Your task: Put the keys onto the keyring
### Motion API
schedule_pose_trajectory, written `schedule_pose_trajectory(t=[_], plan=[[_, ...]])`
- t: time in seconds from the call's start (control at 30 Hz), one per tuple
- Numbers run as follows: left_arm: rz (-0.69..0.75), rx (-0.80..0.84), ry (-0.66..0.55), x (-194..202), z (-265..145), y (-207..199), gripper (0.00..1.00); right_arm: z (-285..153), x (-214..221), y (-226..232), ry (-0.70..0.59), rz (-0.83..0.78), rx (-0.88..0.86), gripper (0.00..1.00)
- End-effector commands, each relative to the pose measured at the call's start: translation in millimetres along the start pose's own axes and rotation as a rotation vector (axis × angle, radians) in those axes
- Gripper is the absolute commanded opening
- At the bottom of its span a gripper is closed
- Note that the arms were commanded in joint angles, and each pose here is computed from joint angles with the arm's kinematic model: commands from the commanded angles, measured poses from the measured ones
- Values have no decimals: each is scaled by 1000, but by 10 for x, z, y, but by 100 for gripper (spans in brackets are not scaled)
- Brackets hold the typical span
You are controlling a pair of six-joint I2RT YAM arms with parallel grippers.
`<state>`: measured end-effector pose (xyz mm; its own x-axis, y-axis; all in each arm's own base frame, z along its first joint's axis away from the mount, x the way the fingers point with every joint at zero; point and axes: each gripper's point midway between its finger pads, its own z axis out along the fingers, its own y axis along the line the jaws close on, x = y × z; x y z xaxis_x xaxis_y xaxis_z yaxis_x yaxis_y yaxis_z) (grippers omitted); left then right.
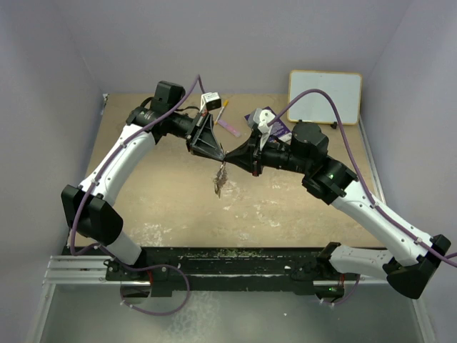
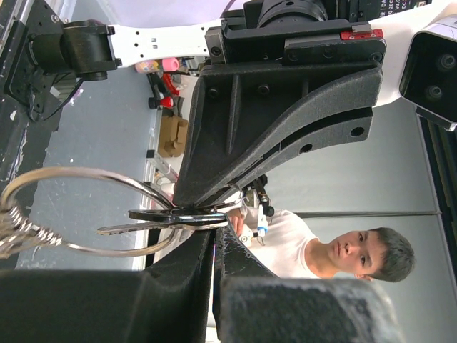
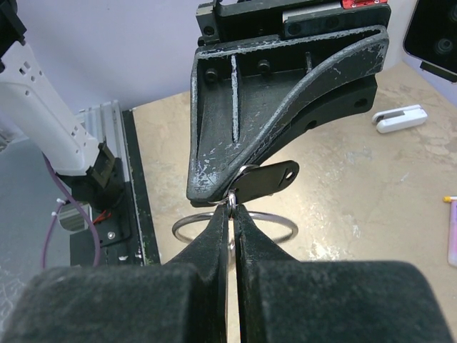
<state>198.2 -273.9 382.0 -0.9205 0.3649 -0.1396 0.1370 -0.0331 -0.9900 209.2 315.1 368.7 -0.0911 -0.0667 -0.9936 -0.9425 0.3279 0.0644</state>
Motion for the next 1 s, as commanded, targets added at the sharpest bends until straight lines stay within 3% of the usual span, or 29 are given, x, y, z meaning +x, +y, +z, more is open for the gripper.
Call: schedule_pose_trajectory(t=[0.0,0.97], plan=[[71,153,136,256,-65,-351,4,-26,-488,114,-134,-73,-44,0],[59,154,135,200,-60,-279,4,-202,-486,259,-124,-72,-69,0]])
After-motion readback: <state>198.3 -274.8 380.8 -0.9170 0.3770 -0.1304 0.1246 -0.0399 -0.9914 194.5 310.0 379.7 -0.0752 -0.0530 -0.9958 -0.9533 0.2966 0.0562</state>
